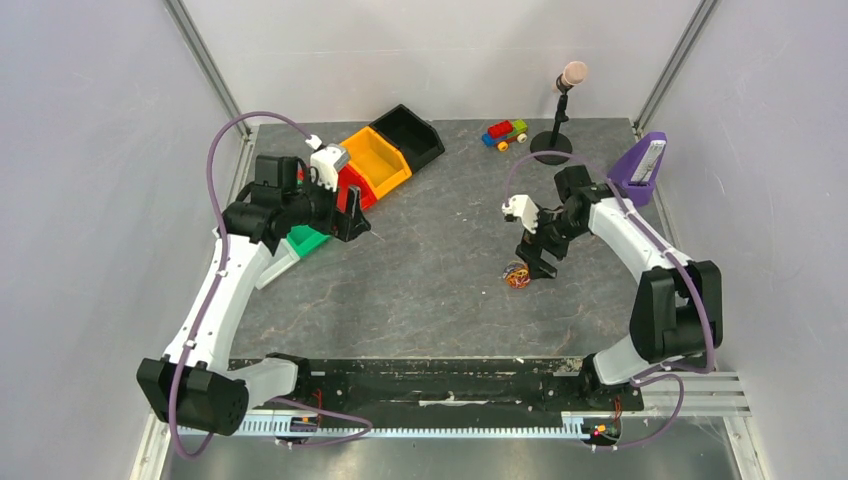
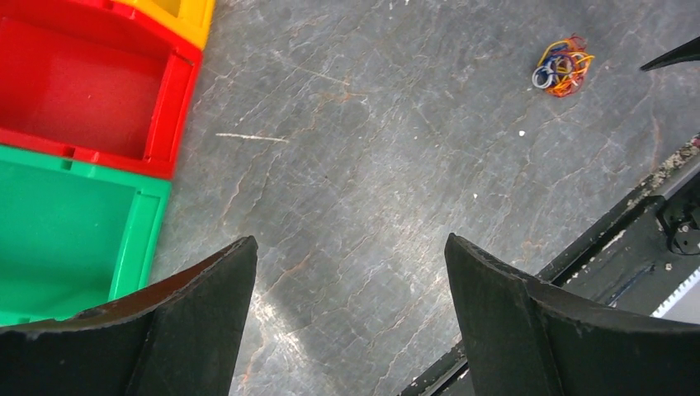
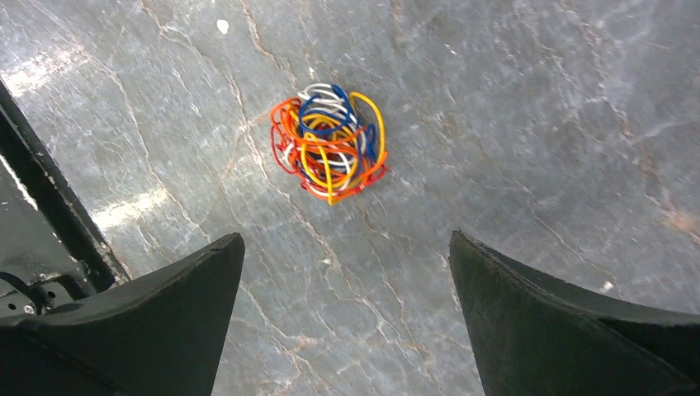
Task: Untangle the cables
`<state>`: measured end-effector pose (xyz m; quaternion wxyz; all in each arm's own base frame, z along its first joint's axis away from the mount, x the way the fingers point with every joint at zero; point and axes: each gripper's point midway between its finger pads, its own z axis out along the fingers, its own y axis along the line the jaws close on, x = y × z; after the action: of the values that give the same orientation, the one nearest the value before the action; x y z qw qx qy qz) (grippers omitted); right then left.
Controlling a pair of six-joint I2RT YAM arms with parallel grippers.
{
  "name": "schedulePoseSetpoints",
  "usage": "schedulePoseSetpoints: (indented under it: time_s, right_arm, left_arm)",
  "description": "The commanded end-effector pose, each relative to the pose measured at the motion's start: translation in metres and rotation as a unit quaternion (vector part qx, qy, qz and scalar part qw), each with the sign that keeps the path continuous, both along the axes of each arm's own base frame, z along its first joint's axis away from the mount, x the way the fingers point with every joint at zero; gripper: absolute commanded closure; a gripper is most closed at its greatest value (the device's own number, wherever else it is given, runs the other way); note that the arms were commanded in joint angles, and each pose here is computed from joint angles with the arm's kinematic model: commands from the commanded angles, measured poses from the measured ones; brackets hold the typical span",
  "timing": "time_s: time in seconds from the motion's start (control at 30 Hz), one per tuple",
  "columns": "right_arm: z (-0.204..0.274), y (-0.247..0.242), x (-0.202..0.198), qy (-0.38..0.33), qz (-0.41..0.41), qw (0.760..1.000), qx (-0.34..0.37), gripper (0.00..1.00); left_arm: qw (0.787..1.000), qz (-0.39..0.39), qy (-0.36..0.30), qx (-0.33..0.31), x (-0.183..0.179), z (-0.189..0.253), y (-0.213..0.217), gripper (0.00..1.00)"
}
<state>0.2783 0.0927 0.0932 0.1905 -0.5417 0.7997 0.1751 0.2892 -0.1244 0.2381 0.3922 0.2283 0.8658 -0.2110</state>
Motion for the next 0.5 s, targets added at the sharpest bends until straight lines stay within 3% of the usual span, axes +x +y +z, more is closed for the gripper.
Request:
schedulePoseSetpoints:
  time_s: [0.0,0.1,0.2,0.27,0.47]
  right_arm:
    - [-0.026,0.009,-0.008,0.031,-0.014,0.999,0.011,0.02]
    - [-0.044,0.008,0.001,0.028,-0.027,0.999,0.003,0.06]
    - [-0.059,0.010,0.004,0.029,-0.031,0.999,-0.003,0.18]
    - [-0.064,0.013,0.003,0.030,-0.028,0.999,-0.002,0.34]
    - [-0.027,0.056,0.006,0.017,-0.015,0.994,0.103,0.99]
  left_arm:
    - [0.998,-0.033,-0.025,-0.044,0.006,0.017,-0.017,0.10]
    - [0.997,-0.036,-0.038,-0.058,0.006,0.021,-0.021,0.10]
    - [0.996,-0.037,-0.045,-0.066,0.004,0.017,-0.023,0.10]
    - [0.996,-0.037,-0.037,-0.072,0.002,0.013,-0.024,0.10]
    - [0.990,-0.067,0.002,-0.125,-0.012,-0.011,-0.053,0.19]
